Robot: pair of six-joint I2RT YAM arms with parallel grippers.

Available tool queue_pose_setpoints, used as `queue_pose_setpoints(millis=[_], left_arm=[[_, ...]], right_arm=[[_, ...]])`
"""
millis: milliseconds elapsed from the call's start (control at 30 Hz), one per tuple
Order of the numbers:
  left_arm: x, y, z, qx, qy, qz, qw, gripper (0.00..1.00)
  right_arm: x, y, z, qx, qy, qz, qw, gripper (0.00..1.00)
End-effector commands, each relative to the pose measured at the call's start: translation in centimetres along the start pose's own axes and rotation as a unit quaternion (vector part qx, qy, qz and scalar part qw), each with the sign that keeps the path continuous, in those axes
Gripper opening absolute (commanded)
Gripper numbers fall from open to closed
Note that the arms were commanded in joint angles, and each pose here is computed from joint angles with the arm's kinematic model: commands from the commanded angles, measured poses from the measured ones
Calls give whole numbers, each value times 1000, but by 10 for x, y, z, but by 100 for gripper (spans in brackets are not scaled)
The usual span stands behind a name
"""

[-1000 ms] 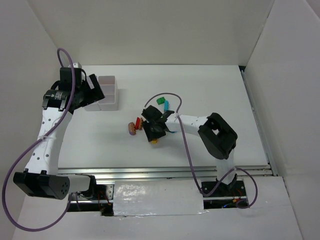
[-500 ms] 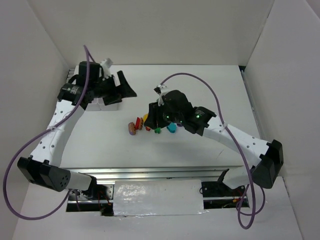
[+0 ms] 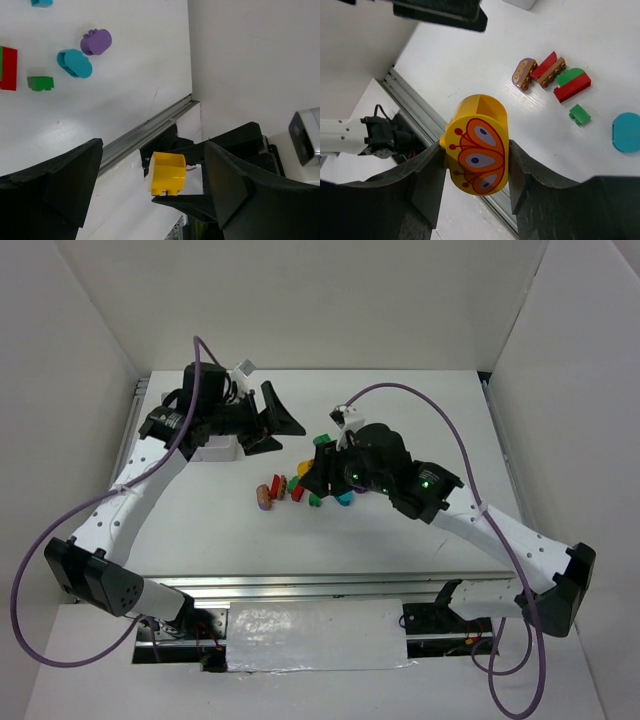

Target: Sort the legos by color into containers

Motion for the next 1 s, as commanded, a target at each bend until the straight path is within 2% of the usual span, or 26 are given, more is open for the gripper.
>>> queue_pose_setpoints(millis=[0, 267, 400, 433, 500, 767, 967], left_arm=[[-9, 5, -3, -22, -19, 29, 999, 94], [-25, 19, -16, -30, -2, 63, 998, 90], [-29, 22, -15, -38, -5, 75, 996, 81], [-30, 22, -14, -38, -5, 75, 996, 74], [-30, 23, -13, -35, -5, 77, 996, 66], [-33, 25, -13, -40, -2, 89, 995, 64], [-33, 30, -17, -51, 5, 101, 994, 73]], right_arm=[[15, -10, 2, -6, -6, -58, 998, 0], [22, 3, 0, -18, -16, -53, 998, 0], [25, 11, -6, -42, -22, -43, 998, 0], [25, 11, -9, -51, -21, -45, 997, 0], [27, 10, -10, -56, -24, -53, 997, 0], [35, 7, -21, -78, -19, -73, 994, 0], [41, 3, -13, -32, -28, -92, 995, 0]])
Point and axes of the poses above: each gripper's point midway between its finger pads, its own y axis out along the fingers, its own z axis along the line the jaws close on, x = y × z, the point moved 8 cm from there along -y, back along the fingers, and after that the axes turned 10 degrees about -y, right-handed, at the moved point
